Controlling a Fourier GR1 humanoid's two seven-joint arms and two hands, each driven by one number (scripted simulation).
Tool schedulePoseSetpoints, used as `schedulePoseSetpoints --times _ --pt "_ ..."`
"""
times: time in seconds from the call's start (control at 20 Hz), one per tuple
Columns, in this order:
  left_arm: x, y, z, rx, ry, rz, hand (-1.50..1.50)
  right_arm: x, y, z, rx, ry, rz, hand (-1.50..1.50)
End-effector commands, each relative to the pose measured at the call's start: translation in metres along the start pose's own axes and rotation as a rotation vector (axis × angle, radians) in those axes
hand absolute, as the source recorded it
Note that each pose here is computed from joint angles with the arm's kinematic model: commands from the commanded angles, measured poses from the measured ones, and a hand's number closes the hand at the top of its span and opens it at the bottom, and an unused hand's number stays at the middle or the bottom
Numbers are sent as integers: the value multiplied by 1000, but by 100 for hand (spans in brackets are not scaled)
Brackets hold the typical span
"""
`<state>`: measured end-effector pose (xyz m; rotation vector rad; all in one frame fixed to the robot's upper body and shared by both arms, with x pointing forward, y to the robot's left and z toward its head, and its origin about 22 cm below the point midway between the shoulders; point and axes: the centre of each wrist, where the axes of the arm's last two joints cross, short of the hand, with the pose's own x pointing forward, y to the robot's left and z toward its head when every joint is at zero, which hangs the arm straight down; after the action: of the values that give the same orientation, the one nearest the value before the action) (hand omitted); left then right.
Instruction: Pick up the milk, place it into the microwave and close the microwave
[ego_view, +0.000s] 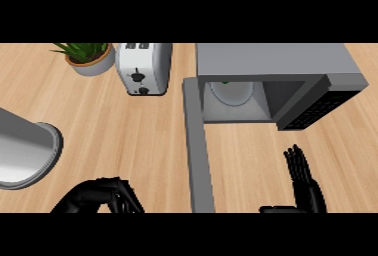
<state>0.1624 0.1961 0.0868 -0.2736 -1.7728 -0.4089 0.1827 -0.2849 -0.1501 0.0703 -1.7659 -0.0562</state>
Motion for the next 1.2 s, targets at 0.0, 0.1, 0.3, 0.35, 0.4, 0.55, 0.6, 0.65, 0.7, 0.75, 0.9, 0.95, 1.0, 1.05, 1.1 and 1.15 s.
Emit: schedulePoseSetpoints --times 0.0,0.1,0.3,0.35,0.4,0.55,0.6,0.65,0.7,0.75,0.9,0.95,1.0,1.05,1.1,1.15 --pt "-15 -12 -21 -73 17 -20 150 14 -18 45 -8 -9 -17 -150" --pt "-3 2 -29 -143 10 -28 150 19 -9 29 -14 -14 -3 -150" --pt "-21 -27 -58 -288 78 -57 150 40 -33 48 -1 -19 7 -150" --pt "-31 -34 -63 -328 96 -26 150 38 -42 41 -9 -29 9 -150" --pt "-37 -27 -54 -352 115 -16 150 34 -36 54 -35 -41 16 -150" --pt "-54 -57 -69 -398 135 -41 150 48 -27 73 -21 -38 36 -150" --pt "-59 -67 -84 -414 107 -74 150 41 -42 62 -31 -45 7 -150" --pt "-50 -71 -87 -405 84 -101 150 48 -51 59 -32 -64 -7 -150" --pt "-67 -89 -87 -415 67 -129 150 48 -33 62 7 -66 -18 -150" --pt "-66 -99 -84 -430 78 -136 150 71 -45 57 -6 -76 5 -150" --pt "-70 -115 -97 -459 90 -173 150 72 -35 74 20 -99 -33 -150" --pt "-61 -126 -99 -458 100 -183 150 85 -44 75 54 -103 -58 -150" --pt "-77 -129 -106 -471 116 -204 150 74 -43 78 45 -111 -46 -150" --pt "-84 -129 -106 -476 122 -201 150 80 -48 55 54 -142 -37 -150" --pt "-78 -143 -107 -491 136 -180 150 95 -55 65 96 -154 -48 -150" --pt "-85 -147 -106 -503 161 -172 150 97 -50 67 97 -145 -59 -150"
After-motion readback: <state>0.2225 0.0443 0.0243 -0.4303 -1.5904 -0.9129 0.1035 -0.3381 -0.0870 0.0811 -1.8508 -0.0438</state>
